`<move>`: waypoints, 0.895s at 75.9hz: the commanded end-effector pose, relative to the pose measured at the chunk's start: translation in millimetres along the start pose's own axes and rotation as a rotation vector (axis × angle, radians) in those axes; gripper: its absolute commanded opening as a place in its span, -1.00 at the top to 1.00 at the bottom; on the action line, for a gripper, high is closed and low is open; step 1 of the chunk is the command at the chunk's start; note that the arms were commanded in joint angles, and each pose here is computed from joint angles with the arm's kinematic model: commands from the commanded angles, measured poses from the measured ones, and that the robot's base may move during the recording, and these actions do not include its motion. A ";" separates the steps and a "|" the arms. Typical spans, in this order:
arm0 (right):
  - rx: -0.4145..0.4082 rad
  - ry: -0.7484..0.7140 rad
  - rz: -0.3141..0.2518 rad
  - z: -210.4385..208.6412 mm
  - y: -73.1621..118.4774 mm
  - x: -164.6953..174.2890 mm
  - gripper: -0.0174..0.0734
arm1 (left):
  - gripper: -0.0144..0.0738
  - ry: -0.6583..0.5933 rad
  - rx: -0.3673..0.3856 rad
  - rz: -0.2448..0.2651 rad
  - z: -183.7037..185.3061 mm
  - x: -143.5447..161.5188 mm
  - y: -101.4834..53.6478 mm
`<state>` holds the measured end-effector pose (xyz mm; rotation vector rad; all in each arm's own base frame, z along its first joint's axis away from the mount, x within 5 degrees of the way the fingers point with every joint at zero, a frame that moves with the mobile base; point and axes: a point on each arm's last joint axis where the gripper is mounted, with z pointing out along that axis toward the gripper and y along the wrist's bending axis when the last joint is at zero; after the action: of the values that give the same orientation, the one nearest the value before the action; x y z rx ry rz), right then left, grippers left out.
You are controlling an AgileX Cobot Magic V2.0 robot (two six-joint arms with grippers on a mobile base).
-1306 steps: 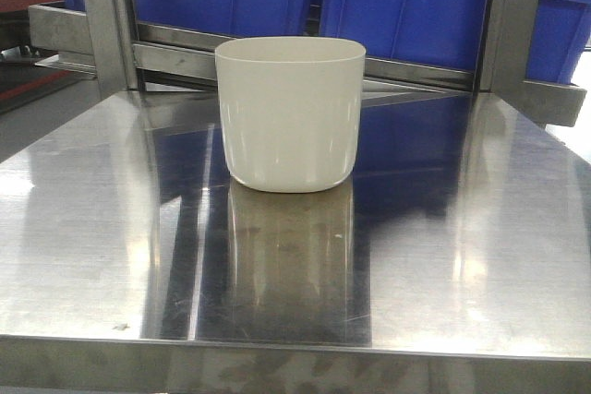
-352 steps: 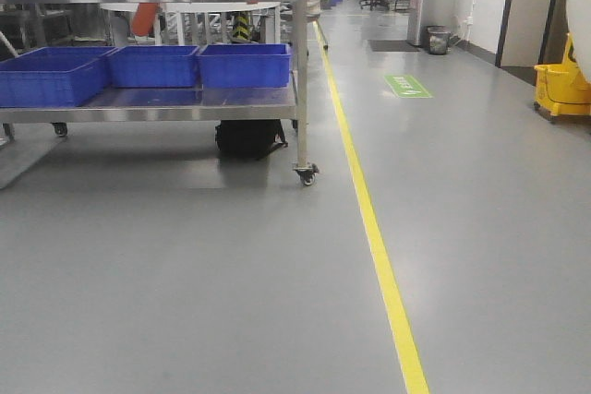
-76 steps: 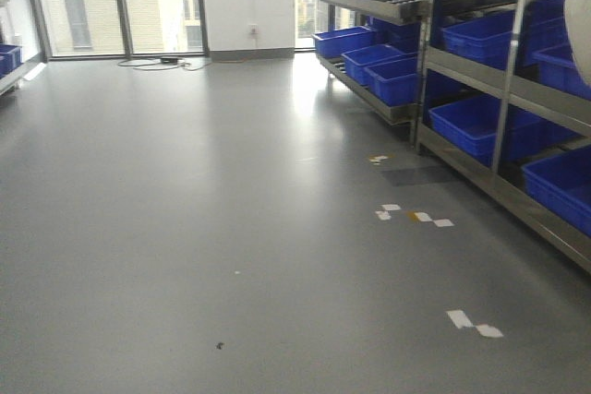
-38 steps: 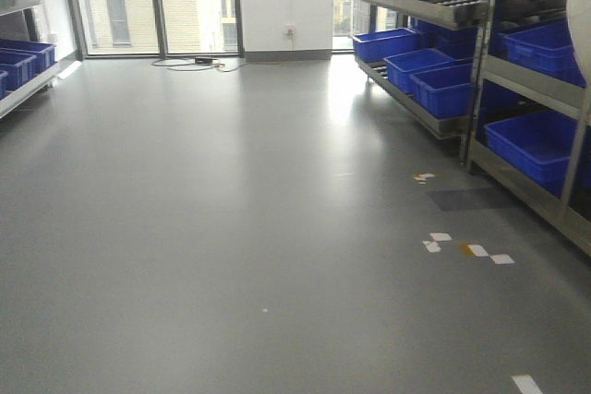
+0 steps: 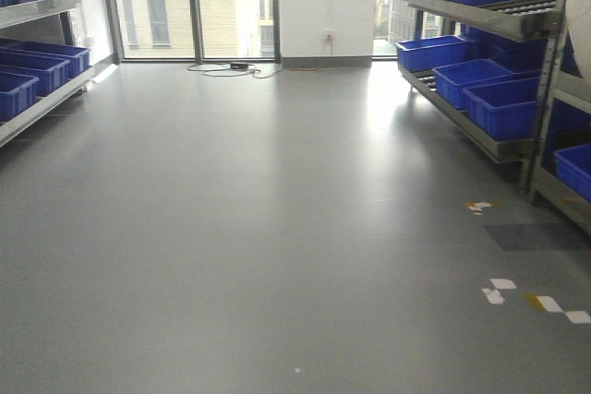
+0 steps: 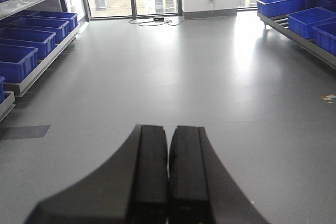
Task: Move white bin to right shelf second layer
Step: 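Drive past the blue crate racks holding the bin in the right gripper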
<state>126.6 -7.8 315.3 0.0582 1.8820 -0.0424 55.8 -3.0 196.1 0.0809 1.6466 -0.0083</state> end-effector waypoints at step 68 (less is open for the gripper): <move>-0.004 -0.135 0.009 -4.7 0.3 -19.7 0.51 | 0.48 -0.065 0.001 -0.005 1.0 3.7 -0.3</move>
<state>126.6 -7.8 315.3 0.0582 1.8820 -0.0424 55.8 -3.0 196.1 0.0809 1.6466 -0.0083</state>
